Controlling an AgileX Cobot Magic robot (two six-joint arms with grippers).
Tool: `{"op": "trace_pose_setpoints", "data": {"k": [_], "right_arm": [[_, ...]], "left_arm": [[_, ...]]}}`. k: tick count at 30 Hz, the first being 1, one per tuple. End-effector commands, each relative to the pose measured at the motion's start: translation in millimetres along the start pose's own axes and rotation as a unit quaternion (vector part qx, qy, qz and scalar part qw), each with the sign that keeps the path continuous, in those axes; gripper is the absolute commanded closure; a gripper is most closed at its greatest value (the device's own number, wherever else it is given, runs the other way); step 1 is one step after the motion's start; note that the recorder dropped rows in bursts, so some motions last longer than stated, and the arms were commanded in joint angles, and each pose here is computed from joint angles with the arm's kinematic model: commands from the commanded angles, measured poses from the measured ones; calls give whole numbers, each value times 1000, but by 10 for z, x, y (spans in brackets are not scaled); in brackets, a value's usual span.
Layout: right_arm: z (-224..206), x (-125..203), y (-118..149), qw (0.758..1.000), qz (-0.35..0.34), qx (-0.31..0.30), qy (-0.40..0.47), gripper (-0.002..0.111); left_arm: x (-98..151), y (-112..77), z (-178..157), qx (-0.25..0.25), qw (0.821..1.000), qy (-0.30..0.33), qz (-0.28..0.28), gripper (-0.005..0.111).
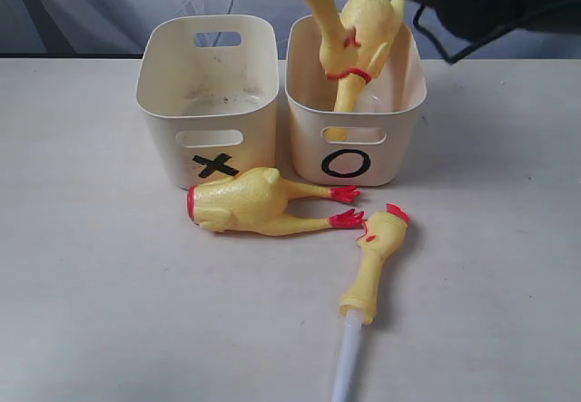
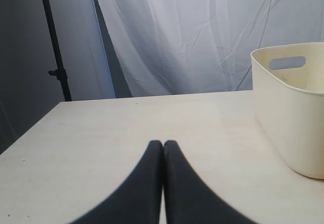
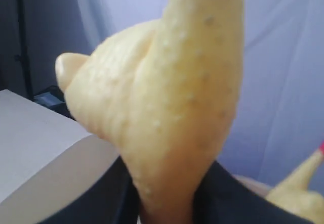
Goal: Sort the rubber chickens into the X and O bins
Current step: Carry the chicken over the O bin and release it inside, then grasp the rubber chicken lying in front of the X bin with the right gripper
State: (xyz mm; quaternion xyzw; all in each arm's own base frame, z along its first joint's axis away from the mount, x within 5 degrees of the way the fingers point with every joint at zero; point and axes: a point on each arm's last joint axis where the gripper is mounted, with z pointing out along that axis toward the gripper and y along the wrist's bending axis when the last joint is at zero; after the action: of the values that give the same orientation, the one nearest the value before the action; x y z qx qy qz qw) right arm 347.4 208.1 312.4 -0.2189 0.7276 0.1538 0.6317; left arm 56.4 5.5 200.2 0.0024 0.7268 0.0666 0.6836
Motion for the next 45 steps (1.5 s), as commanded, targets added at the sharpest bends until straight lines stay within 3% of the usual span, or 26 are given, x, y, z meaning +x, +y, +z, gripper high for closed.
{"op": "trace_pose_setpoints", "data": {"k": [1,4,6,8,10,15,18,21,24,26,31,35,45], "right_arm": [[159,410,-288,988,133,68,35,108],[216,558,-307,984,146,73,64,90],[211,570,-286,984,146,68,75,67],[182,534,-282,984,147,65,78,35],[138,472,-271,983,149,59,85,18],[-133,136,-240,990,103,34,86,26],[-413,-114,-198,995,-14,9,99,37],[-651,-169,-76,976,-143,-29,162,39],[-799,-19,130,932,-230,-111,258,39],[-830,131,295,910,-245,-171,288,39],[-676,568,712,886,-258,-257,288,39],[-429,936,903,867,-307,-264,291,39],[19,1535,963,876,-326,-224,275,39]], "left_arm": [[-8,-5,-3,5,1000,-5,-2,107],[-8,-5,-3,5,1000,-5,-2,107],[-8,-5,-3,5,1000,-5,-2,107],[-8,-5,-3,5,1000,-5,-2,107],[-8,-5,-3,5,1000,-5,-2,107],[-8,-5,-3,5,1000,-5,-2,107],[-8,-5,-3,5,1000,-5,-2,107],[-8,-5,-3,5,1000,-5,-2,107],[-8,-5,-3,5,1000,-5,-2,107],[-8,-5,-3,5,1000,-5,-2,107],[-8,-5,-3,5,1000,-5,-2,107],[-8,-5,-3,5,1000,-5,-2,107],[-8,-5,-3,5,1000,-5,-2,107]]}}
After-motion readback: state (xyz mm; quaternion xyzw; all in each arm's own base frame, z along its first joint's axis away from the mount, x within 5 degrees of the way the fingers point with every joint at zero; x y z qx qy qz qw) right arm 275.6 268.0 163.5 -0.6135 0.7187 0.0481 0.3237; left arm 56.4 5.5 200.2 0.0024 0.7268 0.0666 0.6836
